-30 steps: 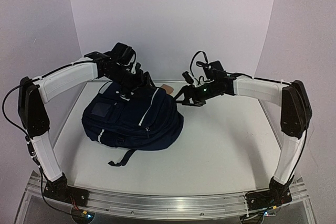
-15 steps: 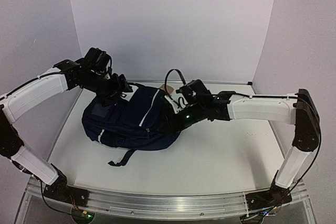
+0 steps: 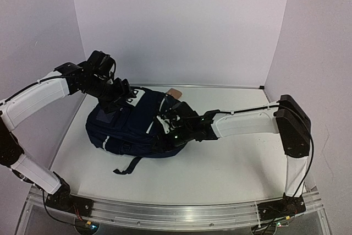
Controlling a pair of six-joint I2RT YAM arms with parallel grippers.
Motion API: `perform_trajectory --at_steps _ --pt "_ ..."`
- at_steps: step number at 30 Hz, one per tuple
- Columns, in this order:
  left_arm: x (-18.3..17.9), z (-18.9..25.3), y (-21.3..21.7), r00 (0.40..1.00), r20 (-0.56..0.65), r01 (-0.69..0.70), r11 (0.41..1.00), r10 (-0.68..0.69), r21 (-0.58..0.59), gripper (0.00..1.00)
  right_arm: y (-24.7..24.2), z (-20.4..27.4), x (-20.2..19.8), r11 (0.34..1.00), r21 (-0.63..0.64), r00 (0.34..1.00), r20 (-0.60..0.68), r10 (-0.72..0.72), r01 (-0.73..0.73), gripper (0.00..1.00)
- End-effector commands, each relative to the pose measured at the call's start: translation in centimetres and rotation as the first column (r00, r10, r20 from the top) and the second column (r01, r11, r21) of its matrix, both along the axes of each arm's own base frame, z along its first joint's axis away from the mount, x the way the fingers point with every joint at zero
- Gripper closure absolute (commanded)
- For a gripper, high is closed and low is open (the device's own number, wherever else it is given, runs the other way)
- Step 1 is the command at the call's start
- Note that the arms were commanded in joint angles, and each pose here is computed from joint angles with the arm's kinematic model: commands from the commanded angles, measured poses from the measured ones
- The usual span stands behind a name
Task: Pack the student bag
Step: Zip the student bag at the center of the board.
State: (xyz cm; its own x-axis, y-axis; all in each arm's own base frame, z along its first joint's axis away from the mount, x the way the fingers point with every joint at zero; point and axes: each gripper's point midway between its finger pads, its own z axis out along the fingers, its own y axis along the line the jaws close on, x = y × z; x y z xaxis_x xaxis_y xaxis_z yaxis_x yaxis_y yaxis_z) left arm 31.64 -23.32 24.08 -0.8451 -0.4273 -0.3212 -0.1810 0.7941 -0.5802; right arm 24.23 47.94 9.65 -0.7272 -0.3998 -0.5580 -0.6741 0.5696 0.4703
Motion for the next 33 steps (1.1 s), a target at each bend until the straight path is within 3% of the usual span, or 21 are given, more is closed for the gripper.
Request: perform_trajectory --at_steps 1,10,18,25,33 --pt "0.1 3.4 0.9 0.994 0.103 -0.031 0.999 0.035 -0.040 0.20 1.8 1.1 2.1 0.996 0.046 0.997 0.028 -0.073 0.072 0.51" --pt "-0.3 3.1 1.2 0.995 0.093 -0.024 0.999 0.026 -0.022 0.20 2.2 -1.2 4.2 0.985 0.012 0.985 0.012 -0.173 0.173 0.62" --pt "-0.7 1.8 0.3 0.997 0.047 0.064 0.998 -0.065 0.020 0.20 -0.1 -0.1 6.2 0.974 0.000 0.974 0.011 -0.227 0.227 0.99" --pt "-1.9 -0.2 0.2 0.992 -0.027 0.123 0.991 -0.122 0.049 0.20 -3.4 1.4 7.1 0.972 -0.007 0.972 0.021 -0.236 0.236 1.00" --pt "-2.1 -1.3 -1.6 0.977 -0.051 0.210 0.978 -0.209 0.006 0.21 -3.4 2.8 5.8 0.990 0.012 0.989 0.041 -0.143 0.142 1.00"
